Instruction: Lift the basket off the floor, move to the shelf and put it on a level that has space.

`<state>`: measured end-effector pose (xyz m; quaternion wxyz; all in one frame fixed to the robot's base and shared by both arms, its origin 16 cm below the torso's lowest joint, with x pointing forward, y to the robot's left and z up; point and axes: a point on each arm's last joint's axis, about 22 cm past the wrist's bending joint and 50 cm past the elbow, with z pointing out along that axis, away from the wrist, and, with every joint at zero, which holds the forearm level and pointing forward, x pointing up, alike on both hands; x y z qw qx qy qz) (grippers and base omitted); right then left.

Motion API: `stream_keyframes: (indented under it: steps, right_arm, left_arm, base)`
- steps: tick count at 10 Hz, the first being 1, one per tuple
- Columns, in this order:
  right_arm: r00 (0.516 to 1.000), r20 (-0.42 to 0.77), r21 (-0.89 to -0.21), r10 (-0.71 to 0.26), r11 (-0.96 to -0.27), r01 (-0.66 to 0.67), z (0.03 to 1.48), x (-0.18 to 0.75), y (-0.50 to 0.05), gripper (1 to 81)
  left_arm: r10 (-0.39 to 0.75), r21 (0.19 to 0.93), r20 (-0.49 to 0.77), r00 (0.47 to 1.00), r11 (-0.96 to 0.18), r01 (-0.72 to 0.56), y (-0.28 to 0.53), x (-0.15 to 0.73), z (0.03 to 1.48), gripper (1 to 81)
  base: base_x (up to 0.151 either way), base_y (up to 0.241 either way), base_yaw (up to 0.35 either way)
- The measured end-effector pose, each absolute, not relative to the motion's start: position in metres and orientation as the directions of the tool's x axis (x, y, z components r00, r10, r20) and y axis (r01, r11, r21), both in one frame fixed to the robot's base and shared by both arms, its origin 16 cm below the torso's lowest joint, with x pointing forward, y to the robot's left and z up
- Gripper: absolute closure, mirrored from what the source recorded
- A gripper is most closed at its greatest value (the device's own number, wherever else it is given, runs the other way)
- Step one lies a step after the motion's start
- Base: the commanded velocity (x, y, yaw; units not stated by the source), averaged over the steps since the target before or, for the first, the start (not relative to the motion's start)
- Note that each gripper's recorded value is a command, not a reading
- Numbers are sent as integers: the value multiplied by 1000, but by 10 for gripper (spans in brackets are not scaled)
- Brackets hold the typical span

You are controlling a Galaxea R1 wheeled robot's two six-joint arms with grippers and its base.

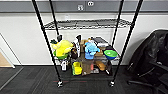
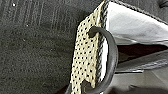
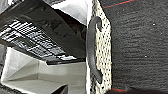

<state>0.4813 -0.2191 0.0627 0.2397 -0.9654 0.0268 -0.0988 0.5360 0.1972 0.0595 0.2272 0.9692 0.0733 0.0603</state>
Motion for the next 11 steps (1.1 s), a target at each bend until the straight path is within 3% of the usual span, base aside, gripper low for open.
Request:
stream_keyframes:
  steps: [7,11]
  right_arm:
    - [941,308,-488,-143,-873,27,27,554,-202,10]
    - [951,271,-476,-149,-879,-2,-2,541,-199,10]
  left_arm:
    - [173,445,198,965,-893,69,200,583,17,10]
    - [162,454,149,975,-888,79,177,558,-14,10]
  base:
    - [0,0,0]
    - [0,0,0]
